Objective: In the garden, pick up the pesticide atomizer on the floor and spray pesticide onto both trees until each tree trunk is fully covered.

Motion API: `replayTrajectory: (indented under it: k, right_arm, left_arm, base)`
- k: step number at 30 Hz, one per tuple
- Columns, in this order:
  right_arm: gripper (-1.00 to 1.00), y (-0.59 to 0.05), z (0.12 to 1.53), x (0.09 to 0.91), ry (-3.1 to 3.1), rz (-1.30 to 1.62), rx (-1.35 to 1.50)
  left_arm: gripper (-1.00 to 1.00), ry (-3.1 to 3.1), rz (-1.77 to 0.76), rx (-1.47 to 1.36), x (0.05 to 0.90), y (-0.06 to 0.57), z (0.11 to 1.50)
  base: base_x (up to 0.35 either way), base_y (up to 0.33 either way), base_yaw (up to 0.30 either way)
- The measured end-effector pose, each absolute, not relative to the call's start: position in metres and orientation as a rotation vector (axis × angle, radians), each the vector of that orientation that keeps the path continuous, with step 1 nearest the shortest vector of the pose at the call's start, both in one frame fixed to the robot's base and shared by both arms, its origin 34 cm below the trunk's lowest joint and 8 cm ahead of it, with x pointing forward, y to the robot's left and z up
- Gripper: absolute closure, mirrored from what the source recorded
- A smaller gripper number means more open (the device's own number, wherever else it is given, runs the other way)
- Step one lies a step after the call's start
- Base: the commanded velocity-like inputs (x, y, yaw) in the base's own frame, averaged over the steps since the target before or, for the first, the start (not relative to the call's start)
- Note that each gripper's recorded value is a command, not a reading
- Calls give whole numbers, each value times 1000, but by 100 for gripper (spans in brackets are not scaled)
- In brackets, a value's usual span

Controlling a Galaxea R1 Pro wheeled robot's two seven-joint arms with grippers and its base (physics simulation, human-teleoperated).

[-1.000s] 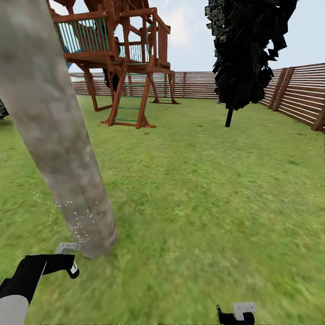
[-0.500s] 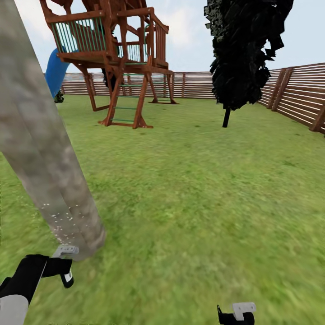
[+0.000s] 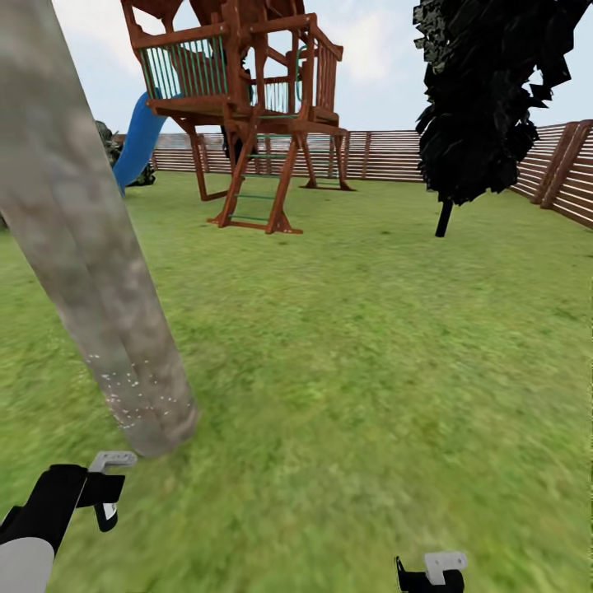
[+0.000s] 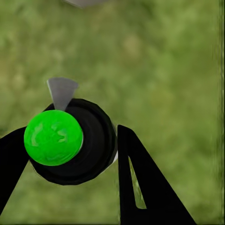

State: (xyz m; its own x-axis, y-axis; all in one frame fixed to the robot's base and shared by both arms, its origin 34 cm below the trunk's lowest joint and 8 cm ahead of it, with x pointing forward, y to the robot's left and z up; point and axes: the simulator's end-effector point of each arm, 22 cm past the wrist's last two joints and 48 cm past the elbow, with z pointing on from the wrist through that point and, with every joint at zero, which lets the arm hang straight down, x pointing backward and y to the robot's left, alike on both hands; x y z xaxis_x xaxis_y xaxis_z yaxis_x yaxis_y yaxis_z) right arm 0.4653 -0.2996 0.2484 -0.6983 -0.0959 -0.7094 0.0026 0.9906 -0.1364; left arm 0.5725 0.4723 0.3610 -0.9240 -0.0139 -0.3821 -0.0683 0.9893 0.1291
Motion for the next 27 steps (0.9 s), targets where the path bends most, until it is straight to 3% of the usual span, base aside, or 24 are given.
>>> replayTrajectory:
  k: [10,27]
  right_arm:
    - [-100,-299,248,465,2339,-161,-65]
    - [-100,-299,248,465,2339,-161,-66]
  left_arm:
    - [100,2742,201,-66,573,475,362]
    - [100,2745,203,-70,572,476,362]
  base:
    - [186,-232,25]
    - [207,-210,270]
